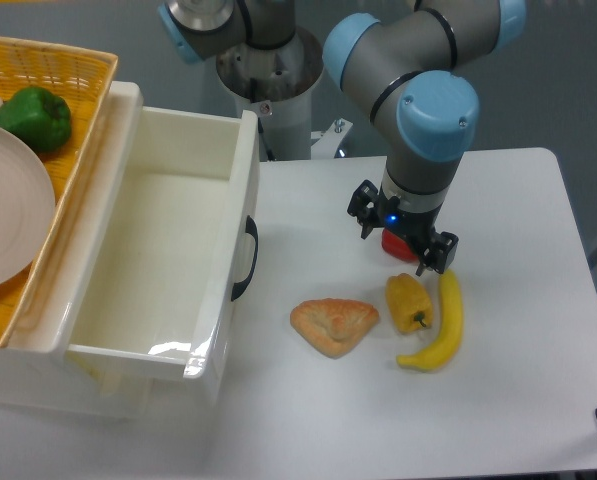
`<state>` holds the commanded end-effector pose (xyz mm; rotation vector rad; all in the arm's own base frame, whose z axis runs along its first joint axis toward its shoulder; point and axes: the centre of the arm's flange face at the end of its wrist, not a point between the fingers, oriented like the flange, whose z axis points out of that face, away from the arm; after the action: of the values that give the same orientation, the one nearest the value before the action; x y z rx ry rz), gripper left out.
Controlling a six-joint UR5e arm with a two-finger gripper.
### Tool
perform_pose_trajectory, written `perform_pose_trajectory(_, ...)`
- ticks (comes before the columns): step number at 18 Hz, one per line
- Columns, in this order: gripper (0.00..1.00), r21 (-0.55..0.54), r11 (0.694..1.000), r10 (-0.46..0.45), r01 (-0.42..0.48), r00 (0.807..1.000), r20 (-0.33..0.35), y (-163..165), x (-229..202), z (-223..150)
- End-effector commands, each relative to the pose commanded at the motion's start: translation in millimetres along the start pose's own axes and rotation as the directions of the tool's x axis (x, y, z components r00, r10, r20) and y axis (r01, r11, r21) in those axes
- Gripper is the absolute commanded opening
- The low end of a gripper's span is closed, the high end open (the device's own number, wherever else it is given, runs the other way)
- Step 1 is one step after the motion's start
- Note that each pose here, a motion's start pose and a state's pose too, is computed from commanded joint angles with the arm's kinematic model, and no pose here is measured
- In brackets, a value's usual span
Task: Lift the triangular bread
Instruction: 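Move the gripper over the triangular bread slice and lower it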
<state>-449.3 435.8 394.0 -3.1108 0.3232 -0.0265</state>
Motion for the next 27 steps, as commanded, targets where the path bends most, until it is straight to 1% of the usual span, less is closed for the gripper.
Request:
perform_pose_trajectory(6, 1.00, 0.010, 1.000, -0.002, 0.002, 1.000, -0.009, -0.5, 1.8, 2.6)
perform_pose_trajectory(9, 1.00, 0.009, 1.000, 0.001, -0.001, 1.000, -0.025, -4.9, 6.9, 13.5)
perform_pose_trajectory(10, 1.00, 0.028, 1.000, 0.000, 0.000, 1.000, -0.016, -7.2, 4.9, 15.4)
perform_pose_trajectory(12, 1.00, 0.077, 0.997, -0.002, 0.003, 1.000, -0.011, -9.2, 8.6, 31.4)
perform_pose_trajectory(14, 1.00, 0.089, 0.996, -0.004, 0.003, 1.000, 0.011, -10.8, 12.6, 43.7)
perform_pose_trajectory(15, 1.00, 0.090, 0.996, -0.010, 0.009, 1.000, 0.011, -11.4, 13.6, 47.3)
perform_pose_trajectory(18, 1.00, 0.091, 0.996, -0.025, 0.025, 1.000, 0.000, -17.6, 16.3, 52.6)
perform_pose_trajectory(21, 1.00, 0.088, 0.996, -0.015, 0.016, 1.000, -0.016, -24.2, 17.6, 62.0)
perform_pose_trajectory(24, 1.00, 0.125, 0.992, -0.009, 0.016, 0.999, -0.053, -32.7, 16.2, 78.1)
perform_pose_trajectory(27, 1.00, 0.114, 0.993, 0.002, 0.006, 0.997, -0.074, -39.5, 18.2, 94.6)
